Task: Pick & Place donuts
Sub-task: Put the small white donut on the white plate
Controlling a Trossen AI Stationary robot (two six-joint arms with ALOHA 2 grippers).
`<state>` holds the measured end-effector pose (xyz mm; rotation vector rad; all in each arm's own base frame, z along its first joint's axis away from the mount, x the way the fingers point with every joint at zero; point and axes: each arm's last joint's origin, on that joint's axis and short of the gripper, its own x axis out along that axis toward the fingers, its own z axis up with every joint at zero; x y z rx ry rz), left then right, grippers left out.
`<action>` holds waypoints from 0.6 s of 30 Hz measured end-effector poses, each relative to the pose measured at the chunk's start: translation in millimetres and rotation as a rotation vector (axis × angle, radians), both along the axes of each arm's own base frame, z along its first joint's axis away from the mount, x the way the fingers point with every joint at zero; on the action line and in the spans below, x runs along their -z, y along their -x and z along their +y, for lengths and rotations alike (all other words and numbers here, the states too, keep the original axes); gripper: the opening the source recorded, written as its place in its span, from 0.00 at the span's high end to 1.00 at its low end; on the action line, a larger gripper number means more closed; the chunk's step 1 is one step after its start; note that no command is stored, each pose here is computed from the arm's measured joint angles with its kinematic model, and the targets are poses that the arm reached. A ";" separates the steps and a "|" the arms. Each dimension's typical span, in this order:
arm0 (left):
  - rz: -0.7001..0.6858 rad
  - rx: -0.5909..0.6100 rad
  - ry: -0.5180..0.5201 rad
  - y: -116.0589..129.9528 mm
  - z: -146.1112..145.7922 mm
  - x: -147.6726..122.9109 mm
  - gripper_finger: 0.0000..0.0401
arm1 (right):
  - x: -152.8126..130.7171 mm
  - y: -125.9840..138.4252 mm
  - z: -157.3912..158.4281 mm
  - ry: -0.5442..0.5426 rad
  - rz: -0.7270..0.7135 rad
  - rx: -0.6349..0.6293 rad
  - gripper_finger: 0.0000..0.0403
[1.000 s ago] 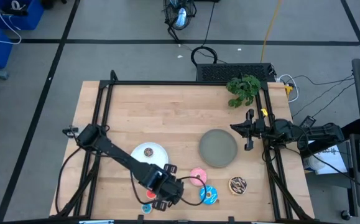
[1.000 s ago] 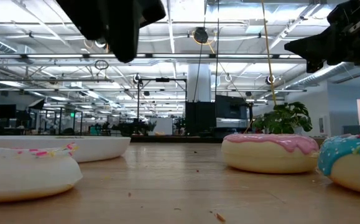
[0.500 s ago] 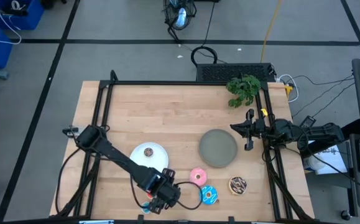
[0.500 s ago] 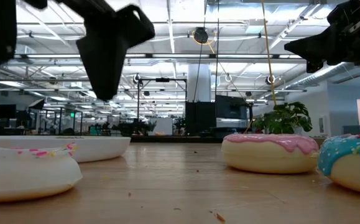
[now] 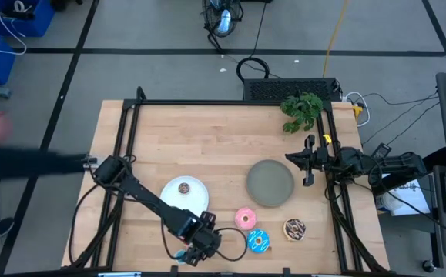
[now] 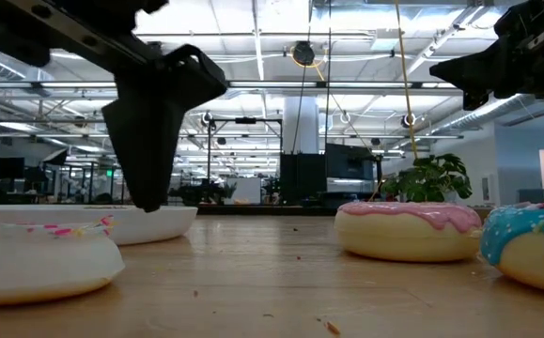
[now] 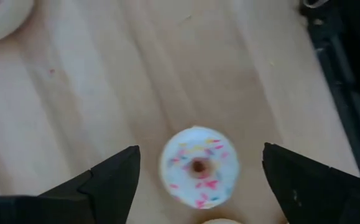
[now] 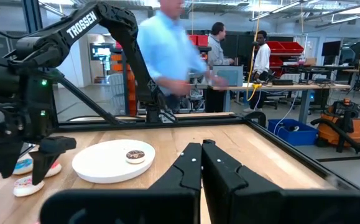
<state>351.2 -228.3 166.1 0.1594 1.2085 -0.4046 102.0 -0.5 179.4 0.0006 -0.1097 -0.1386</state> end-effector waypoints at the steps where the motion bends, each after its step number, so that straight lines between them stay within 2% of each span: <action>1: 0.004 0.005 -0.002 0.1 -1.0 2.2 0.16 | 0.0 0.0 0.0 0.000 0.000 0.000 1.00; 8: 0.045 0.012 -0.035 -2.7 -3.7 26.0 0.16 | 0.1 -0.1 0.0 -0.001 0.001 -0.002 1.00; 18: 0.062 0.007 -0.034 -4.0 -2.8 30.8 0.16 | 0.5 -0.5 0.1 0.000 0.007 -0.001 1.00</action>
